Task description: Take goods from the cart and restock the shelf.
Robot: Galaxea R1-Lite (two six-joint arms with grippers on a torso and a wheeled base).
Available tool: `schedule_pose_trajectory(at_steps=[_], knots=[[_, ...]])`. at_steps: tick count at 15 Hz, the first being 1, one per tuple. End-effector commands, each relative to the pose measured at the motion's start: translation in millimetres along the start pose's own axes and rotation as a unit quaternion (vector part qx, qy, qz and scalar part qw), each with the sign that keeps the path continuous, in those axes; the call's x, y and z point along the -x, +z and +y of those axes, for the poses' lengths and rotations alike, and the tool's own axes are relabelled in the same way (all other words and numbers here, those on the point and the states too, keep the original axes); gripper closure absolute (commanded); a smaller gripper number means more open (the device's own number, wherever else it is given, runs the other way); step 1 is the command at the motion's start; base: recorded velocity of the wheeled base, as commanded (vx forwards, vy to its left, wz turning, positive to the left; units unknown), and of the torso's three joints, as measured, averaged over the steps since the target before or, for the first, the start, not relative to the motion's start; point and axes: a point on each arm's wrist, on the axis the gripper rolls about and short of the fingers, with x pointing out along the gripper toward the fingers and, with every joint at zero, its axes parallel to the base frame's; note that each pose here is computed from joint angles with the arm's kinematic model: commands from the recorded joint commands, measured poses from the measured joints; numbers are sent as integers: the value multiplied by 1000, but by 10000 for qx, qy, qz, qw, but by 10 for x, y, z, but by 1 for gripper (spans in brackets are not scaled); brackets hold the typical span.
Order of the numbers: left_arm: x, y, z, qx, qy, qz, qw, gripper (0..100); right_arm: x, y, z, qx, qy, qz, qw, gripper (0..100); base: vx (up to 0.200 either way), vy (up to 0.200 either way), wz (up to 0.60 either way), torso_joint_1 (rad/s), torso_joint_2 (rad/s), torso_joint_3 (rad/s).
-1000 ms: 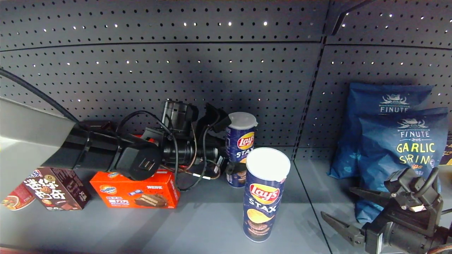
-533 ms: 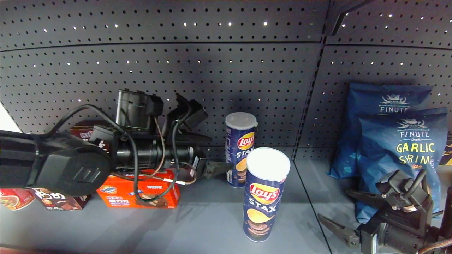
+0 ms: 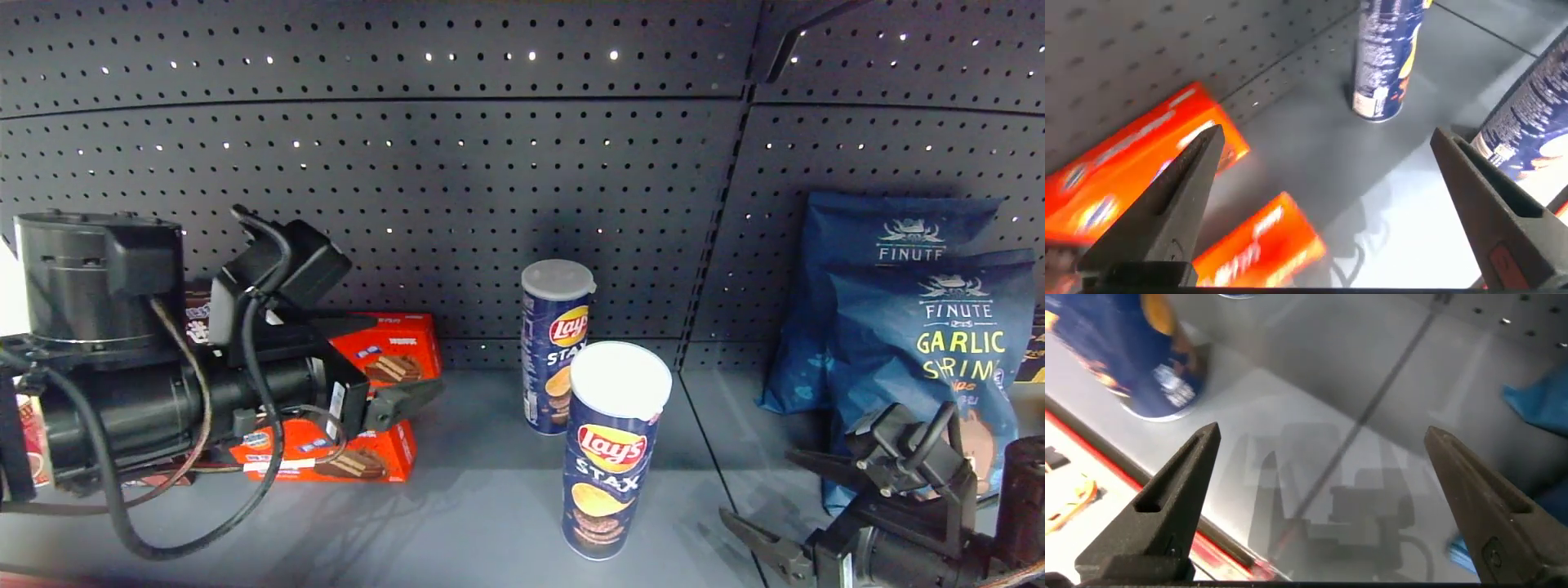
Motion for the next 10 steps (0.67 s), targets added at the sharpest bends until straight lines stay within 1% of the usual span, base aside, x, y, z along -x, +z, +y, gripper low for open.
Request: schedule_pose_trajectory(at_steps=[1, 2, 3, 6, 10], knots=[[264, -29, -44, 15, 161, -254, 9995, 0, -76, 4, 135, -22, 203, 83, 9998, 0, 0, 0, 0, 0, 0, 0], [313, -39, -45, 5, 231, -341, 9992, 0, -122, 49, 236, -137, 355, 51, 9993, 0, 0, 0, 0, 0, 0, 0], [330, -35, -43, 2, 259, -367, 9990, 0, -148, 57, 267, -166, 389, 65, 9991, 0, 0, 0, 0, 0, 0, 0], [370, -68, -1, 35, 413, -344, 9986, 0, -303, 160, 445, -84, 714, -6, 9974, 0, 0, 0, 0, 0, 0, 0], [370, -72, 1, -1, 421, -341, 9985, 0, -527, 238, 602, -19, 916, -17, 9958, 0, 0, 0, 0, 0, 0, 0]])
